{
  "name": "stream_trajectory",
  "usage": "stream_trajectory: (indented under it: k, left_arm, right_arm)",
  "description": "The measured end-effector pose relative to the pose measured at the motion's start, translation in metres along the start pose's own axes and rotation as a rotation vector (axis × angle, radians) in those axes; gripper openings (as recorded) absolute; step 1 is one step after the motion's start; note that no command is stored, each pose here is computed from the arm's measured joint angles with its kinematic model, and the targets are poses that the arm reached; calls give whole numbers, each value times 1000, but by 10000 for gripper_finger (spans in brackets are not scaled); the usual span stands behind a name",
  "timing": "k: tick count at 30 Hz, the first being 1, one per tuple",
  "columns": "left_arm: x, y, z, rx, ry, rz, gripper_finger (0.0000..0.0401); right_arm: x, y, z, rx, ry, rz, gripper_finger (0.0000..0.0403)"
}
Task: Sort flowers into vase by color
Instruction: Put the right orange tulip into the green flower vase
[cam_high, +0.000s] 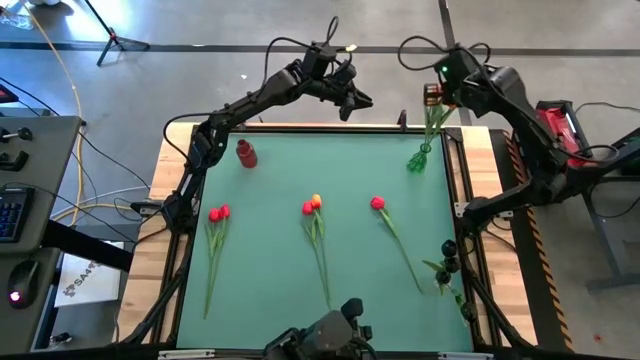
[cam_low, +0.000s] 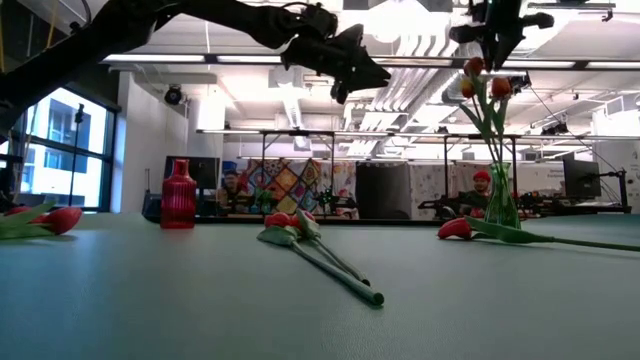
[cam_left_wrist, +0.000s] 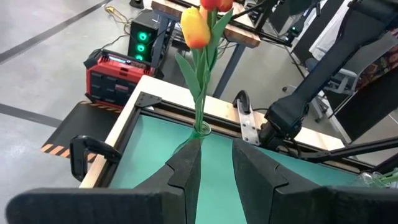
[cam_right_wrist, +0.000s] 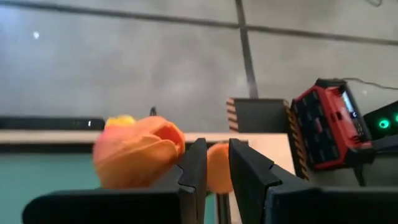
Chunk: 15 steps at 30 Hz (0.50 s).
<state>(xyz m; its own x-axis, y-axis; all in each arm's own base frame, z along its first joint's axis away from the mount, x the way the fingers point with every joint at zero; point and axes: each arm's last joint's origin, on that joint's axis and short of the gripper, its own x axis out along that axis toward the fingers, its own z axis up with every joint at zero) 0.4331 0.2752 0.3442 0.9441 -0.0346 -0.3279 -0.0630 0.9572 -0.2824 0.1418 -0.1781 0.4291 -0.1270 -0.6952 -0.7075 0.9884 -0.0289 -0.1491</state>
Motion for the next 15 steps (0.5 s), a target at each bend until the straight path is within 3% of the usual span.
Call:
stream_trajectory:
  k: [4, 9, 15]
  left_arm:
    - [0, 0, 0, 0, 0, -1, 78]
    - [0, 0, 0, -8, -1, -1, 78]
    - [0, 0, 2, 2, -15, 2, 78]
  right_arm:
    - [-3, -3, -3, -24, 45, 5, 55]
    - [-27, -17, 5, 38, -43, 27, 55]
    - [-40, -16, 20, 26, -148, 168, 55]
